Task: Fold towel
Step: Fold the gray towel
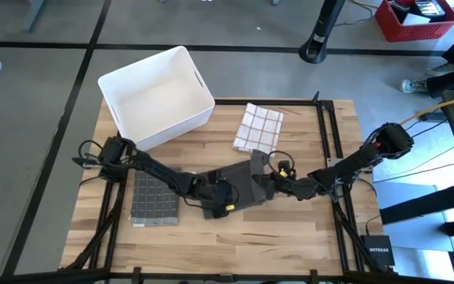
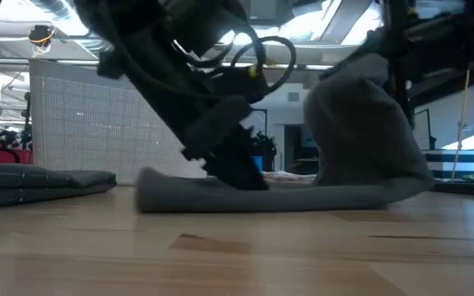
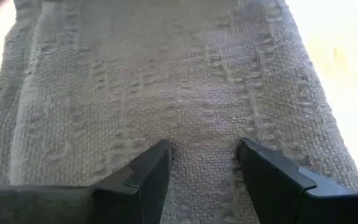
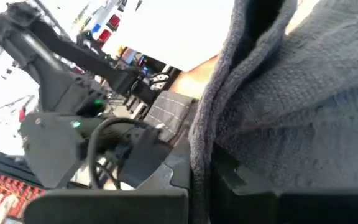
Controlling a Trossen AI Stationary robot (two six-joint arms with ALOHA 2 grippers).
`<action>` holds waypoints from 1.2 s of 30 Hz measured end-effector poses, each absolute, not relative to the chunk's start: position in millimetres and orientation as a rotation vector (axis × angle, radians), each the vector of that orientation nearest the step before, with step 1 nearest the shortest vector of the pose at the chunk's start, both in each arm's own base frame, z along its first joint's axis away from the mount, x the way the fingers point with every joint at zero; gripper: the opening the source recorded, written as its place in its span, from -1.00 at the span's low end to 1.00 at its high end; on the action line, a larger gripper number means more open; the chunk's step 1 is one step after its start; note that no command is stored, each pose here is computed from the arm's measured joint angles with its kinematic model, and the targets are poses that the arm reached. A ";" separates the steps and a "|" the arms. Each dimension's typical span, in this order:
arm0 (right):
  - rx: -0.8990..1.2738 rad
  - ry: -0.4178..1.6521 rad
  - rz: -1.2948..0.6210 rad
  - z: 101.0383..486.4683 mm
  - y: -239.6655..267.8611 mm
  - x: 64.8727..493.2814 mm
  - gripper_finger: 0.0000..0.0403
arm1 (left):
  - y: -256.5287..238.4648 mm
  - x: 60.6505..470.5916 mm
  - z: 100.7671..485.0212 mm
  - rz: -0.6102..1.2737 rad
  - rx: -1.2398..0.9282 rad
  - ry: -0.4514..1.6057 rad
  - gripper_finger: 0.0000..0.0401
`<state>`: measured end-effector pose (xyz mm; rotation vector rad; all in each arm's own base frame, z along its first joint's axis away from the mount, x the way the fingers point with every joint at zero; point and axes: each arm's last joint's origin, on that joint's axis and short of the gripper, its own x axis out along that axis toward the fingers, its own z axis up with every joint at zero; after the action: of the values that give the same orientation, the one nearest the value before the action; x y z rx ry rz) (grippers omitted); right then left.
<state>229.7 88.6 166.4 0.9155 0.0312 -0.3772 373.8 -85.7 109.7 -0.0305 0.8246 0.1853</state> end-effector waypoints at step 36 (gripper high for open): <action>0.881 0.202 -0.311 157.2 110.5 338.0 -0.88 | -117.5 296.6 113.9 0.254 -0.117 0.906 -0.08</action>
<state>338.0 110.5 157.2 0.8806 0.2020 -0.3111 296.6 -117.5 113.9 -0.1173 0.9060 0.2543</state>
